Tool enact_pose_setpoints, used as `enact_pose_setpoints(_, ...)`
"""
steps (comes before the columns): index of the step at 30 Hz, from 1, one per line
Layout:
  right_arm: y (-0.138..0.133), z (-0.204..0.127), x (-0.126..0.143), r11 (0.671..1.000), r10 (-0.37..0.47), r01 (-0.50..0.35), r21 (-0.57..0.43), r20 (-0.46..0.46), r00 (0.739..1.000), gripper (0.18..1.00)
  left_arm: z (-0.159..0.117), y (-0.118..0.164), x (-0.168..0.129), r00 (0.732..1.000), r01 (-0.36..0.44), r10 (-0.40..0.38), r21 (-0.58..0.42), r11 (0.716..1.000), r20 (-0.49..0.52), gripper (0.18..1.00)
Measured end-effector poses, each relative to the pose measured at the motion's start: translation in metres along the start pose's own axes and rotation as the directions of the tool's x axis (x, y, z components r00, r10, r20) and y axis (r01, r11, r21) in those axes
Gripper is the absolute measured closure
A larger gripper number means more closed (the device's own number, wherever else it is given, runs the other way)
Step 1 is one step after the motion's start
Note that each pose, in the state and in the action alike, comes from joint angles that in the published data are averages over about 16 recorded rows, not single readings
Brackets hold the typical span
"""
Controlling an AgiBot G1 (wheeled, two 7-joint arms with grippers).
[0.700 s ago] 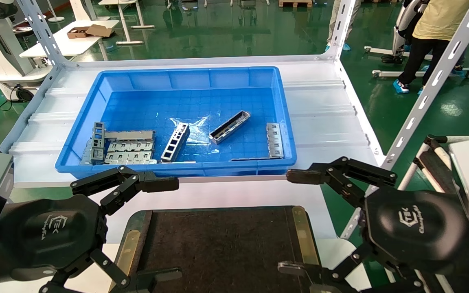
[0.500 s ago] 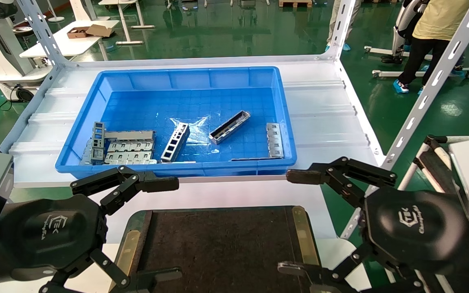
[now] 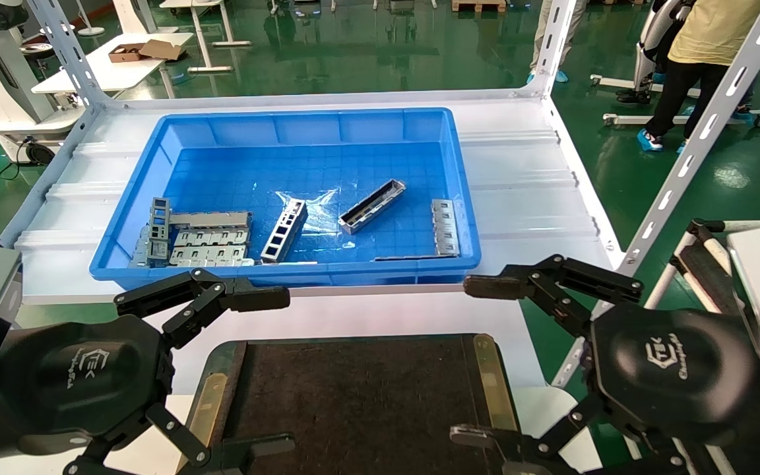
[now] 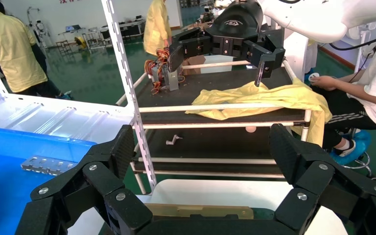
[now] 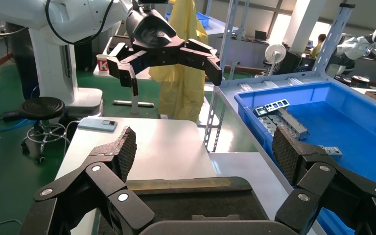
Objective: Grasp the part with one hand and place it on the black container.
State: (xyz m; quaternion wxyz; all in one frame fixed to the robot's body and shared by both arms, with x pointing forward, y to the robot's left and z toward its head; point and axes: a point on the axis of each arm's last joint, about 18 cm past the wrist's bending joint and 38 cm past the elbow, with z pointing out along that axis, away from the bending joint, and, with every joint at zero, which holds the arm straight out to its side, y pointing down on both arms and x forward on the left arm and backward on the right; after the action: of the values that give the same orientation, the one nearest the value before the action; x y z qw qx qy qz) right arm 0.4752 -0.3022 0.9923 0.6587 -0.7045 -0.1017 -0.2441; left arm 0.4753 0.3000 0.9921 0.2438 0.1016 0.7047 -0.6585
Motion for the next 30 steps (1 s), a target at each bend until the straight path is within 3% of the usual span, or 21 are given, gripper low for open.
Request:
enact_pose_setpoints(18,0.0,0.0,0.0,1.0,0.0,0.0,0.0,0.0,1.0,0.178,0.002,0.003,-0.004,1.0,-0.005,0.005,-0.009,1.0,0.019,0.184)
enact_pose_setpoints(30,0.0,0.0,0.0,1.0,0.0,0.0,0.0,0.0,1.0,0.178,0.018,0.015,-0.033,0.993,-0.009,0.015,-0.05,0.999,0.118,0.184)
